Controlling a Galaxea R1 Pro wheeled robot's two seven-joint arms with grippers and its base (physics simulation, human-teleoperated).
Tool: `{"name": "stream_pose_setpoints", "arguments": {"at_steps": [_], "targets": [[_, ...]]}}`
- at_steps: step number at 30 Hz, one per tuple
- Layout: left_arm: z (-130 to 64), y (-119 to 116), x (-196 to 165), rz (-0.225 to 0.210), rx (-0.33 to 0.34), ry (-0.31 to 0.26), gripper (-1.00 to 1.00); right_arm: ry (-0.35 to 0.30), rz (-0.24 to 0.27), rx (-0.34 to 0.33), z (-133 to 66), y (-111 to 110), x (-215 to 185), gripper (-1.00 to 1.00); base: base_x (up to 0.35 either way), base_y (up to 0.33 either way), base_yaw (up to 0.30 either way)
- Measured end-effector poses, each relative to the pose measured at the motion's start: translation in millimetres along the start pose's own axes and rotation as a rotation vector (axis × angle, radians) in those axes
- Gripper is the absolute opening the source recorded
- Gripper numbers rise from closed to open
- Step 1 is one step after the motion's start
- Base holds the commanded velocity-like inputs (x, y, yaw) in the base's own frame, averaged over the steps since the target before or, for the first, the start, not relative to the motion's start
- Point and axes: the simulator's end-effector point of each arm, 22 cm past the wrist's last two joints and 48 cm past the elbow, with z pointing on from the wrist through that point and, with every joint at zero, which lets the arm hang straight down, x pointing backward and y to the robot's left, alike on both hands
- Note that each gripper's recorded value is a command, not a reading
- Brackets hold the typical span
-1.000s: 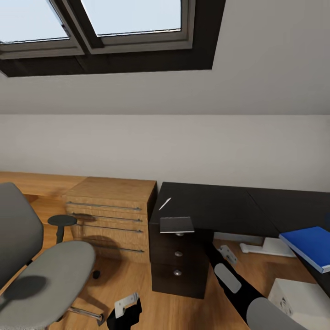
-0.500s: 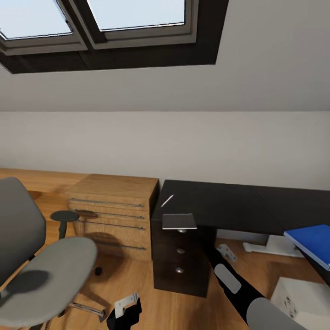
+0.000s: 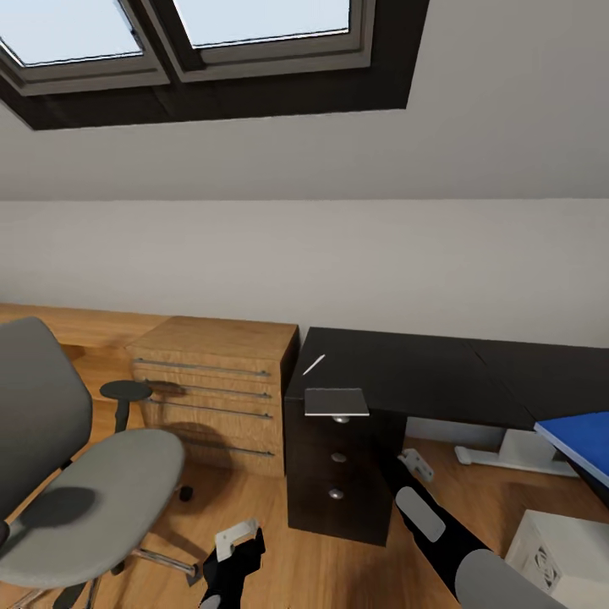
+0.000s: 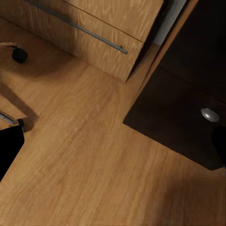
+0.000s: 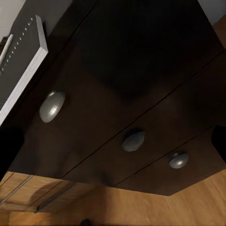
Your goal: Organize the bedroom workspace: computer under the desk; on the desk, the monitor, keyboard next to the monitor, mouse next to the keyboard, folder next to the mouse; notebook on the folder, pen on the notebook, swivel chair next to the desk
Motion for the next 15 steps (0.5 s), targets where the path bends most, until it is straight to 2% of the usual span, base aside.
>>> {"name": "stream_pose_setpoints", "arguments": {"at_steps": [5, 7, 10, 12, 15], "targets": [[3.5, -8, -15, -0.011, -0.013, 0.104, 1.00, 0.000, 0.008, -0.014, 3.0, -2, 5, 1.00, 0.000, 0.000, 0.000], [0.6, -16, -40, -0.020, 0.001, 0.127, 1.00, 0.002, 0.012, -0.023, 4.2, 0, 7, 1.00, 0.000, 0.000, 0.000], [-6.8, -20, -88, -0.061, 0.027, 0.100, 1.00, 0.018, 0.016, -0.032, 6.6, 1, 11, 1.00, 0.000, 0.000, 0.000], [-18.6, -17, -136, -0.103, 0.047, 0.050, 1.00, 0.052, 0.031, -0.037, 8.1, 2, 19, 1.00, 0.000, 0.000, 0.000], [-25.6, -14, -155, -0.120, 0.059, 0.025, 1.00, 0.073, 0.075, -0.036, 10.7, 1, 25, 1.00, 0.000, 0.000, 0.000]]}}
